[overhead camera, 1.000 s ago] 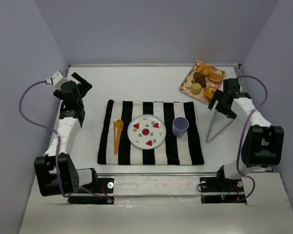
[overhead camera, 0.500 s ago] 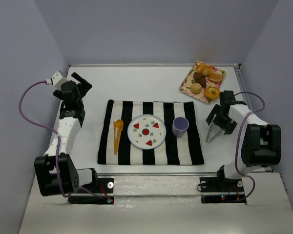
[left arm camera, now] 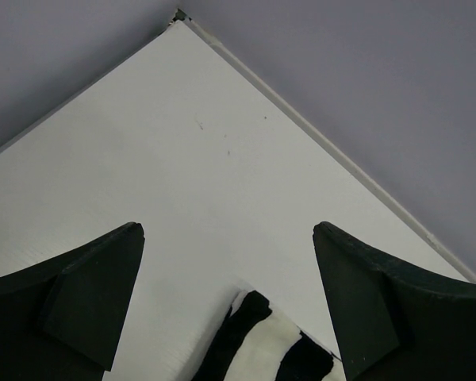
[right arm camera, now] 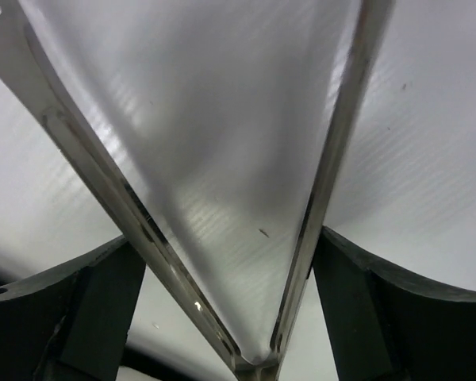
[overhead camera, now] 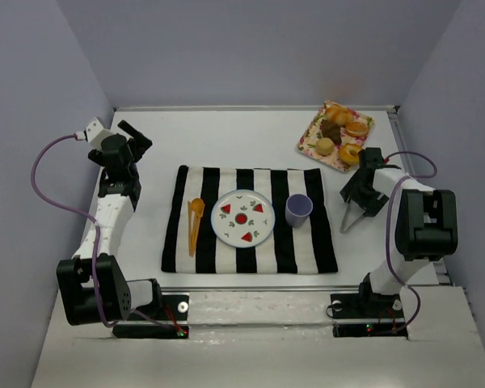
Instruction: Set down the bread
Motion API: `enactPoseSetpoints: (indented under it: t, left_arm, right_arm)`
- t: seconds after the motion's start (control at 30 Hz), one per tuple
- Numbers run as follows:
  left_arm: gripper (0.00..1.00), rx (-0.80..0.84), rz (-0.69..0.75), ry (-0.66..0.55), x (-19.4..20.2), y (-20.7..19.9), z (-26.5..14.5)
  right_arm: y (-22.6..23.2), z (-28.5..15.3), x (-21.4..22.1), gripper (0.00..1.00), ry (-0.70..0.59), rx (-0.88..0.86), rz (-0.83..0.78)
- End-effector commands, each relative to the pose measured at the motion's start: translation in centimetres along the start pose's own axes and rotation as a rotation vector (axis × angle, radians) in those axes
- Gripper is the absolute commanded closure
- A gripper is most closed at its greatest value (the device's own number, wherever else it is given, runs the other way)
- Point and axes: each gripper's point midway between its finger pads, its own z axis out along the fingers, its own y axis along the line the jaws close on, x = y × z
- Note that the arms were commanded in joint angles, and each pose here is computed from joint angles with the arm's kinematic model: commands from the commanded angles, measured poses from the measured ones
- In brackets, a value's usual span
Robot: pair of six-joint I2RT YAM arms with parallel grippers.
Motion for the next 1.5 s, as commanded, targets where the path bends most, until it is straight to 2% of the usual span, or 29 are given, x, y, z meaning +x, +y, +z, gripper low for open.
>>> enactPoseSetpoints:
  t: [0.0,0.17,0.4,0.47,0.57,0.83,1.13,1.33,1.47]
  left_arm:
    - [0.01,-0.001,-0.024,-0.077,-3.0,-0.8,-0.1]
    - [0.01,0.006,-0.031,-0.076,-3.2,-0.9,-0.4]
    - [0.01,0.041,-0.047,-0.067,-3.5,-1.5,-1.6]
    - [0.01,0.034,-0.051,-0.070,-3.6,-1.2,-2.0]
    - [0.01,0.019,-0.050,-0.061,-3.0,-0.5,-2.6]
    - [0.01,0.005,-0.039,-0.035,-2.6,0.2,-4.1]
    - [0.01,0.031,-0.042,-0.040,-2.6,0.3,-5.4]
    - [0.01,0.023,-0.030,-0.028,-2.2,0.4,-4.7]
    - [0.01,0.014,-0.021,-0.013,-1.9,0.4,-4.2]
  right_arm:
    - [-1.9,1.9,0.4,0.17,-0.025,0.122,0.011]
    - [-2.7,0.7,-0.6,0.57,-0.092,0.131,0.035]
    - [-2.5,-4.0,-3.5,0.63,-0.199,0.061,0.040]
    - [-2.8,-5.8,-4.3,0.63,-0.232,0.049,0.027]
    - [-2.3,-10.5,-6.3,0.64,-0.330,-0.067,0.018]
    - [-0.6,-17.9,-6.9,0.66,-0.427,-0.341,-0.014]
    - [2.1,-17.6,-6.3,0.57,-0.341,-0.441,-0.032]
    - [4.6,-15.7,-7.3,0.45,-0.309,-0.460,-0.062]
    - [5.7,-14.7,-7.8,0.44,-0.301,-0.474,-0.059]
